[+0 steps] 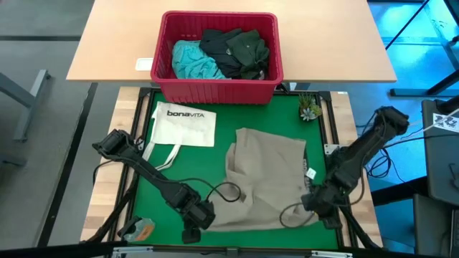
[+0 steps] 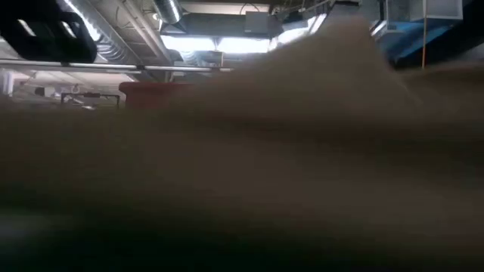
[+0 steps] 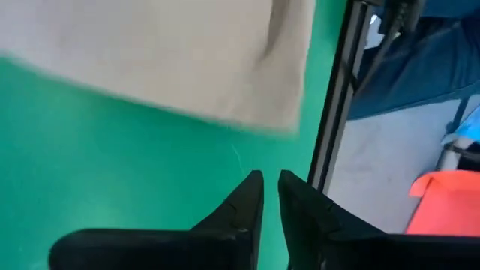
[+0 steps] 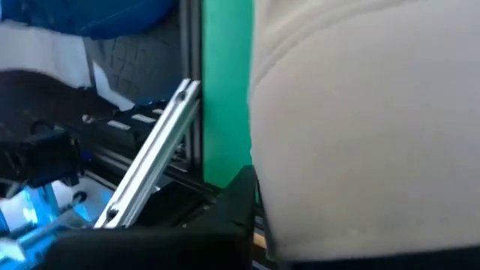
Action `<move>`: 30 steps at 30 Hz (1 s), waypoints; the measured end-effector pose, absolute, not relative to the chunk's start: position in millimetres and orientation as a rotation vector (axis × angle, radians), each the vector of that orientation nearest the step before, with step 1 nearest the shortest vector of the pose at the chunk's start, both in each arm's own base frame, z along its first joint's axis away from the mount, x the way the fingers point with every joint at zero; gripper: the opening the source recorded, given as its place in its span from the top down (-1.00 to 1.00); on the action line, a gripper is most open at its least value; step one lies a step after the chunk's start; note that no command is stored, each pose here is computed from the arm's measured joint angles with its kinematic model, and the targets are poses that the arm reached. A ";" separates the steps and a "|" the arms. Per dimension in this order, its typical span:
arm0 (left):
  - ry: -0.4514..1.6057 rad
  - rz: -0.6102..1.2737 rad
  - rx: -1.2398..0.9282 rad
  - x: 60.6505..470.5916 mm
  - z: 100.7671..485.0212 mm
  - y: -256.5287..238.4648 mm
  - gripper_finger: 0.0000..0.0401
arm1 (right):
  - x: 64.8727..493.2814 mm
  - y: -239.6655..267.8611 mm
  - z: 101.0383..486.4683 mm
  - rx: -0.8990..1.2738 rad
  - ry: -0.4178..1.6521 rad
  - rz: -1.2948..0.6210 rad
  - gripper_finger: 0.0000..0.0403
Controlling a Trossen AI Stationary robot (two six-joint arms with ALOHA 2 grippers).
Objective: Fold Laundry from Bin
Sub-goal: Remove the light brown shorts from the red laundry bin, then fold the light brown shorts
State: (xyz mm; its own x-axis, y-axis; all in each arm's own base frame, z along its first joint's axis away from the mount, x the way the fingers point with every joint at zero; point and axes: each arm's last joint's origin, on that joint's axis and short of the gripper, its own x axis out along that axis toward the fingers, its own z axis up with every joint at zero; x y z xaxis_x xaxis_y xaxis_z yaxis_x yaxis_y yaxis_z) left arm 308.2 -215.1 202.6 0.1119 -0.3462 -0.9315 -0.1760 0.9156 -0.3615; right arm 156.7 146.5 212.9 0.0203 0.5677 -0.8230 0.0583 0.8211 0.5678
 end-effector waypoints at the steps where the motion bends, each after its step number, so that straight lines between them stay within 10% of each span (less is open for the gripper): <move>1: 1.468 -0.110 -0.455 308.8 202.6 -214.3 0.76 | 157.2 148.6 211.9 0.529 1.518 0.424 0.70; 13: 1.395 0.042 -0.501 322.7 202.4 -194.1 0.35 | 157.5 153.0 209.9 0.564 1.563 0.462 -0.14; 22: 1.302 0.135 -0.426 346.1 202.2 -149.3 0.27 | 147.9 143.1 225.2 0.555 1.494 0.468 -0.24; 30: 1.247 0.194 -0.298 365.0 202.3 -94.0 0.32 | 129.1 106.8 240.2 0.304 1.192 0.056 -0.24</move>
